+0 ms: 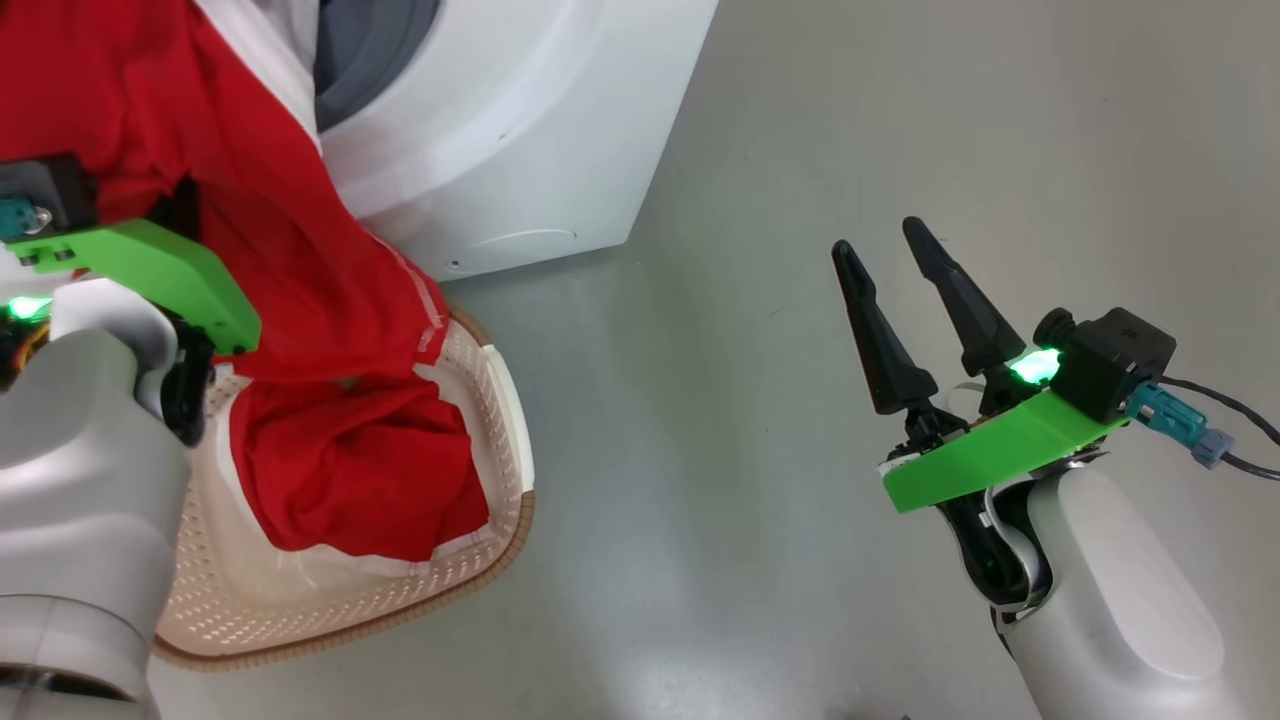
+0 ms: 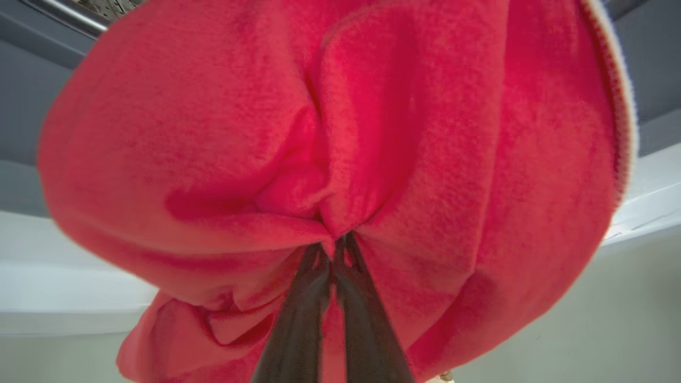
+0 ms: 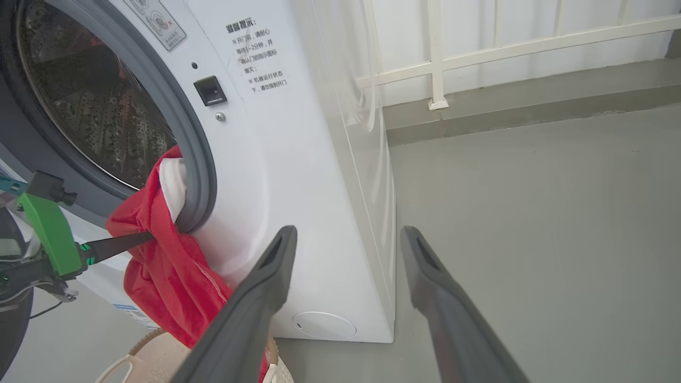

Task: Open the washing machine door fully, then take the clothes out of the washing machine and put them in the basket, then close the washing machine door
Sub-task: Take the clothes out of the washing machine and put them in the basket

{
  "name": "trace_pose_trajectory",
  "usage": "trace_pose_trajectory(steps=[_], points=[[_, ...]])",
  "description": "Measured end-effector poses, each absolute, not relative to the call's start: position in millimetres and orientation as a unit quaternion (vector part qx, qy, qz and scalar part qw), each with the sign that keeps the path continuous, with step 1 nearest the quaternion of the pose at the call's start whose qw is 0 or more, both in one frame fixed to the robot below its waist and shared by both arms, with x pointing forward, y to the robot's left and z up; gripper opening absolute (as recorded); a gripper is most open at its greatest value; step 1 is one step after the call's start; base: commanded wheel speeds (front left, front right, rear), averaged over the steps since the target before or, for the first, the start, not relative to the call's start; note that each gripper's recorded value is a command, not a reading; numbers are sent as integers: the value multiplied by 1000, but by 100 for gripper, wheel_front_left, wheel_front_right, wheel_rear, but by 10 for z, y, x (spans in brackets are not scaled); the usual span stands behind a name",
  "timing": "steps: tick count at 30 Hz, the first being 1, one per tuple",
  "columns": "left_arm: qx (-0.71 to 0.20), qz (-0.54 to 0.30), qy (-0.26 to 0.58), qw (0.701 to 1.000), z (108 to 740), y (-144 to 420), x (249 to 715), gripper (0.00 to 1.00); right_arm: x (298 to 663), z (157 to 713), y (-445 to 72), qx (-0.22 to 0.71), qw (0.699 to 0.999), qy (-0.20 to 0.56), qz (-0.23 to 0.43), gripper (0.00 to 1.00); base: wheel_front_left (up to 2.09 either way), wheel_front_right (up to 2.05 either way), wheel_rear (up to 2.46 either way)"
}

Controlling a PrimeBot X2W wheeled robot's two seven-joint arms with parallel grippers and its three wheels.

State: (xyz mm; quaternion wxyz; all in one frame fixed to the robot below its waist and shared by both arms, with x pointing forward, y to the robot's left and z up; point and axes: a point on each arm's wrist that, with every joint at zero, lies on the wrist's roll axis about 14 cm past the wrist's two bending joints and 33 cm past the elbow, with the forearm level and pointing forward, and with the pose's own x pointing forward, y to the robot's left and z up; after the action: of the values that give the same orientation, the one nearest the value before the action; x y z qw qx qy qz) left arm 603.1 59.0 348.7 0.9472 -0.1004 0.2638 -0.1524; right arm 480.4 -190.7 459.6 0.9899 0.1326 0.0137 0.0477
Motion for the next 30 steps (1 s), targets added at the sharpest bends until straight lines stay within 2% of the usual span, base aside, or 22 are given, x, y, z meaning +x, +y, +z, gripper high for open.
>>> trace_pose_trajectory(steps=[14, 20, 30], points=[[-99, -180, 191, 960, 3792, 550, 5941, 0, 4835, 4707, -1821, 139, 989, -1, 59, 100, 0, 0, 0], [-106, -192, 135, 966, 4106, 610, 5953, 0, 4839, 4770, -1770, 141, 988, -8, 67, 100, 0, 0, 0], [-114, -204, 59, 970, 4483, 623, 5665, 0, 4794, 4748, -1659, 147, 986, -2, 81, 100, 0, 0, 0]])
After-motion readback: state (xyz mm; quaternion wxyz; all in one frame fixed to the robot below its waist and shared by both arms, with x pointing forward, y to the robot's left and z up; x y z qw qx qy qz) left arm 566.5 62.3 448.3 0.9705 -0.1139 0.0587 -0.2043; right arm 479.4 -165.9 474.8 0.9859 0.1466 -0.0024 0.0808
